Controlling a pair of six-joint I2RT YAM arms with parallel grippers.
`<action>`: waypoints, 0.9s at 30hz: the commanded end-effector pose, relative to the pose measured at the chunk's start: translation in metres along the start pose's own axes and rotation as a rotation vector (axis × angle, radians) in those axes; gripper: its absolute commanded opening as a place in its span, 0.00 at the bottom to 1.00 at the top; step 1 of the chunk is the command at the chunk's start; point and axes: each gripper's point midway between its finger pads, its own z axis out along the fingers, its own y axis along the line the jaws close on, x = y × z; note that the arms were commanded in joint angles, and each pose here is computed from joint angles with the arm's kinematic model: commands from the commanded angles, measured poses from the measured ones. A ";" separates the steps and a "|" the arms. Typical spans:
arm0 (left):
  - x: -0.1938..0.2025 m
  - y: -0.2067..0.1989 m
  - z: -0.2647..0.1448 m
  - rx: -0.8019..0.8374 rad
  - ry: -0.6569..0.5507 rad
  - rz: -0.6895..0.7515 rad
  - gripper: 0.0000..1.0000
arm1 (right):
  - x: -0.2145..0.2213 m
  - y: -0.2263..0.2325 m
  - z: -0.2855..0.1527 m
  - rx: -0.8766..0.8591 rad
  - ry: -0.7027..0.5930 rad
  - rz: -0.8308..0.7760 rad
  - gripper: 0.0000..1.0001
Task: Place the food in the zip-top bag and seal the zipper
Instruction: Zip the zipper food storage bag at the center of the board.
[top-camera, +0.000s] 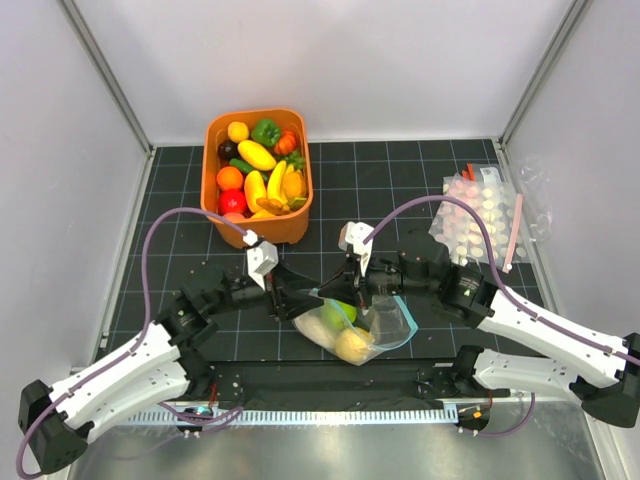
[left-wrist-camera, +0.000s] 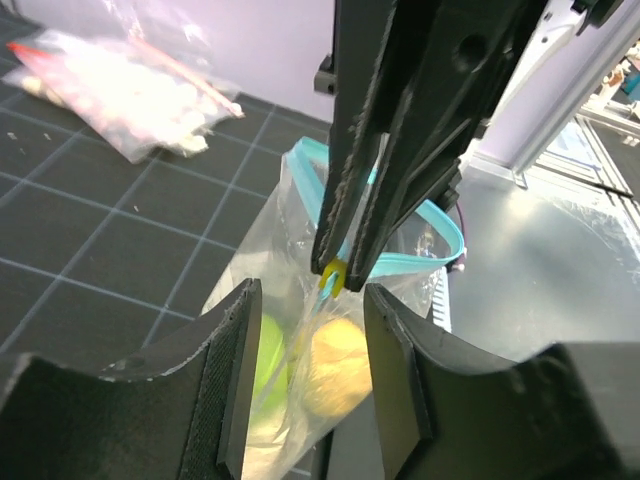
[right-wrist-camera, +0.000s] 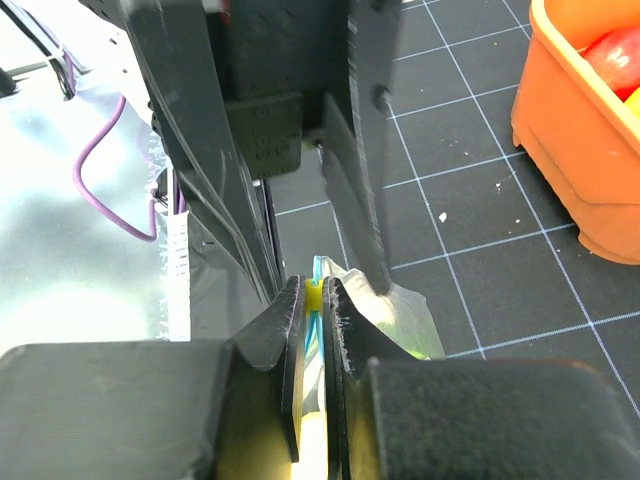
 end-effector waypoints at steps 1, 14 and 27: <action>-0.008 -0.009 0.005 0.056 -0.007 0.024 0.51 | -0.027 0.006 -0.008 -0.012 -0.079 -0.031 0.01; -0.011 -0.004 0.002 0.020 -0.026 0.040 0.30 | -0.026 0.005 -0.009 -0.005 -0.085 -0.030 0.01; -0.009 -0.002 0.003 0.008 -0.011 0.030 0.20 | -0.025 0.004 -0.007 -0.003 -0.079 -0.026 0.01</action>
